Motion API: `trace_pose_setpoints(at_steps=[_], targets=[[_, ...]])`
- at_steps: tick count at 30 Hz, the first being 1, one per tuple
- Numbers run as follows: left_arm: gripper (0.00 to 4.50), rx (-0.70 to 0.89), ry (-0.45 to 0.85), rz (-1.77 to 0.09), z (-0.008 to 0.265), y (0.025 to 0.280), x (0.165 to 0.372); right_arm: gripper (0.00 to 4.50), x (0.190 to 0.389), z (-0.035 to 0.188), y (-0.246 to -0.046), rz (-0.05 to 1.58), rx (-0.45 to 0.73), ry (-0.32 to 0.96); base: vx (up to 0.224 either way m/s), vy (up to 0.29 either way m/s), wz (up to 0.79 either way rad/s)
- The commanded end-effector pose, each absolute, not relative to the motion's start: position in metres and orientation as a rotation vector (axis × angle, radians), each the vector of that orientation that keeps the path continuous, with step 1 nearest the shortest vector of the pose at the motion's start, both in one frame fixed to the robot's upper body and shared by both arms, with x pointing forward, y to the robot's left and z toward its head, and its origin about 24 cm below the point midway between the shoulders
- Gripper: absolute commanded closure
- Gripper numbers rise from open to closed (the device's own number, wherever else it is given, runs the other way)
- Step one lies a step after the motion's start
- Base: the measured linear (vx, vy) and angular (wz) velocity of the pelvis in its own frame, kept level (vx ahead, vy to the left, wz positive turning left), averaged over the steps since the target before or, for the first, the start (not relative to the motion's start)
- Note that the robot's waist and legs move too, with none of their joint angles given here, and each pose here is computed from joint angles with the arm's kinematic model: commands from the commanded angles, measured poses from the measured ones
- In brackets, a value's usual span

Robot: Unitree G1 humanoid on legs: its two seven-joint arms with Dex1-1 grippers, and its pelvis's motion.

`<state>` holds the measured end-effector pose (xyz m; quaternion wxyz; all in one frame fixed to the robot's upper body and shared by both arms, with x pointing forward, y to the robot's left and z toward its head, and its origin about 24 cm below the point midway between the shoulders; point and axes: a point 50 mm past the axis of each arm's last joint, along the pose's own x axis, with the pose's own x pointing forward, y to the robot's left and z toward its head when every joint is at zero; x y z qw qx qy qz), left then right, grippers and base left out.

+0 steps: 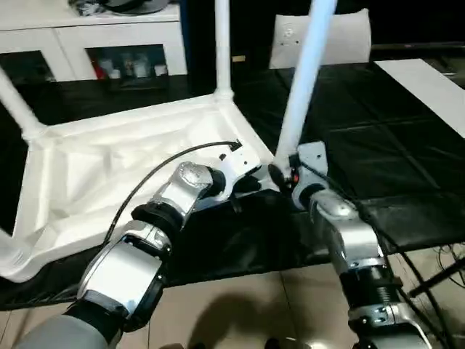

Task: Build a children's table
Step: Rotate leg to tighten, then rotate table base

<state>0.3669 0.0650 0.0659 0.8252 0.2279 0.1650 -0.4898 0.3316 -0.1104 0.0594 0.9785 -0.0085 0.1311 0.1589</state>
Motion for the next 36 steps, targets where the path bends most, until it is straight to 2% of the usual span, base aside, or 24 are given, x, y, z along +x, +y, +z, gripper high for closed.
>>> trace_pose_setpoints(at_steps=[1,3,4,6,9,11,13,15,16,17,21,26,28,30,32,33,35,36], targets=[[4.5,0.53,0.206,-1.096,0.091,0.063,0.372,1.17,0.326,0.063,-0.112,0.354,0.016,0.217,0.0,0.0,0.0],[4.5,0.546,0.199,-1.11,0.091,0.064,0.372,1.03,0.325,0.065,-0.115,0.354,0.017,0.204,0.0,0.0,0.0],[4.5,0.55,0.183,-1.114,0.091,0.067,0.371,0.98,0.321,0.066,-0.126,0.343,0.015,0.18,0.0,0.0,0.0],[4.5,0.55,0.176,-1.113,0.091,0.068,0.371,0.75,0.32,0.066,-0.128,0.341,0.015,0.172,0.0,0.0,0.0],[4.5,0.521,0.131,-1.117,0.092,0.068,0.369,0.46,0.308,0.07,-0.142,0.307,0.015,0.119,0.0,0.0,0.0],[4.5,0.514,0.121,-1.12,0.092,0.068,0.369,0.32,0.305,0.07,-0.145,0.298,0.012,0.114,0.0,0.0,0.0],[4.5,0.433,0.091,-1.131,0.092,0.069,0.366,0.12,0.292,0.071,-0.151,0.308,-0.011,0.093,0.0,0.0,0.0],[4.5,0.407,0.083,-1.129,0.092,0.072,0.364,0.12,0.284,0.073,-0.153,0.341,0.0,0.078,0.0,0.0,0.0],[4.06,0.391,0.079,-1.125,0.092,0.075,0.364,0.0,0.28,0.074,-0.153,0.363,0.003,0.071,0.0,0.0,0.0],[3.95,0.377,0.078,-1.123,0.092,0.076,0.363,0.0,0.278,0.075,-0.152,0.386,0.002,0.067,0.0,0.0,0.0],[3.67,0.302,0.084,-1.066,0.093,0.095,0.355,0.0,0.262,0.083,-0.143,0.541,-0.024,0.044,0.0,0.0,0.0],[3.22,0.266,0.092,-1.023,0.092,0.111,0.342,0.0,0.257,0.087,-0.134,0.605,0.002,0.036,0.0,0.0,0.0],[3.06,0.26,0.133,-0.974,0.089,0.131,0.322,0.0,0.257,0.091,-0.118,0.682,0.043,0.036,0.0,0.0,0.0],[2.96,0.26,0.148,-0.958,0.088,0.136,0.316,0.0,0.258,0.092,-0.114,0.7,0.052,0.034,0.0,0.0,0.0],[2.86,0.232,0.239,-0.918,0.085,0.153,0.291,0.0,0.266,0.093,-0.1,0.741,0.072,0.05,0.0,0.0,0.0],[2.75,0.23,0.243,-0.918,0.085,0.154,0.29,0.0,0.266,0.093,-0.1,0.743,0.071,0.052,0.0,0.0,0.0],[2.65,0.186,0.362,-0.94,0.08,0.165,0.261,0.0,0.279,0.088,-0.087,0.781,0.061,0.124,0.0,0.0,0.0],[2.46,0.183,0.386,-0.949,0.079,0.167,0.255,0.0,0.282,0.087,-0.085,0.788,0.059,0.137,0.0,0.0,0.0]])
